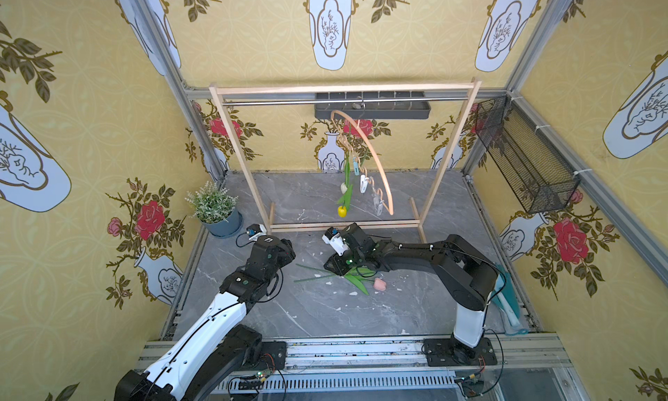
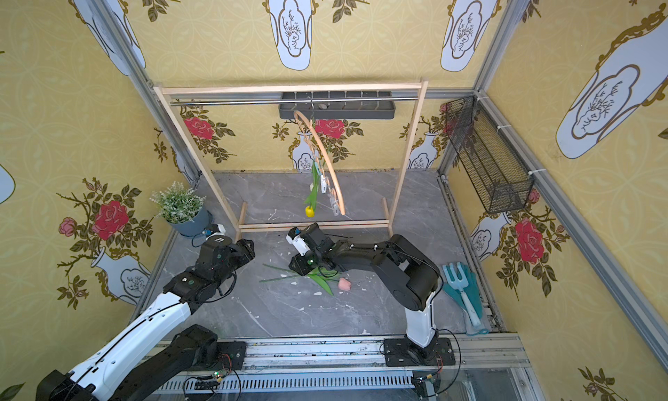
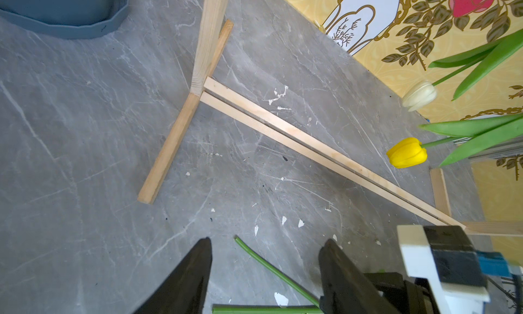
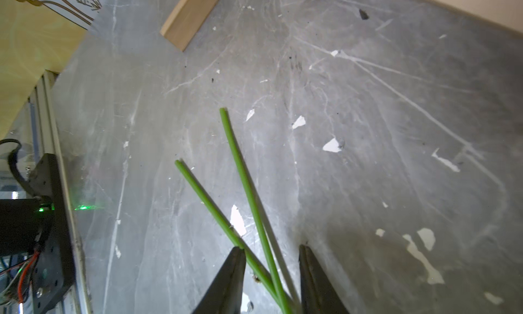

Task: Dry the flowers on a clothes hanger
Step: Pick up the flower at the center of the board.

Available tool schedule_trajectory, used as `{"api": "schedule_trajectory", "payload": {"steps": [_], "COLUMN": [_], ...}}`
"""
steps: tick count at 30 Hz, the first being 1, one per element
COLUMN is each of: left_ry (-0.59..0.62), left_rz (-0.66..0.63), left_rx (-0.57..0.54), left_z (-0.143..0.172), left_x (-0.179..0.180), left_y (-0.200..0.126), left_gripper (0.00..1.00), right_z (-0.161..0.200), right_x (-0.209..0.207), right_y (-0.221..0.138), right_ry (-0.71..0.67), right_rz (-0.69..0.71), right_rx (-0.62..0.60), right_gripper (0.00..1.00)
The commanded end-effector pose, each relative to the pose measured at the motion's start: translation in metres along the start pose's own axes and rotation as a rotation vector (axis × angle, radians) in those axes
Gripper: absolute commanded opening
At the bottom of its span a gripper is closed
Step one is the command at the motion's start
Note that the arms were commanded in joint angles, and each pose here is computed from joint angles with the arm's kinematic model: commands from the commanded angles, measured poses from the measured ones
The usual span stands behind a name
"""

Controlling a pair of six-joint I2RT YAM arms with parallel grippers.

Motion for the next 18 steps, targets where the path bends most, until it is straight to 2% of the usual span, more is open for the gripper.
{"api": "schedule_trajectory", "payload": {"steps": [1,9,18], "left_ry": [-0.016,-0.023,-0.027], "left_rz": [0.019,0.028,0.033], "left_rx": [0.004,0.014,0.014], "left_z": [0.003,0.007,0.008], "left_x": [0.000,0.000,-0.001], "left_y": [0.002,0.006,0.007], "left_gripper": [0.64,0.62,0.61], "right_z": [0.005,0.015,0.018], "right_x": [0.000,-0.001,-0.002], "right_y": [0.007,0.019,0.024], "right_ry": [-0.038,-0.080,-0.121], "right_rz": [0.032,0.082,0.150], "right_rx": [0.045,0.122,0.147], "right_gripper": [0.35,0.26,0.17]}}
Point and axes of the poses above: each gripper's point midway between its finger pads, its own y axis out along the fingers, its own x axis along the line the jaws close on, z = x × y, the point moved 8 cm from there along -y, back along the fingers, and after that the axes turned 12 degrees about y, right-handed, at the moved point
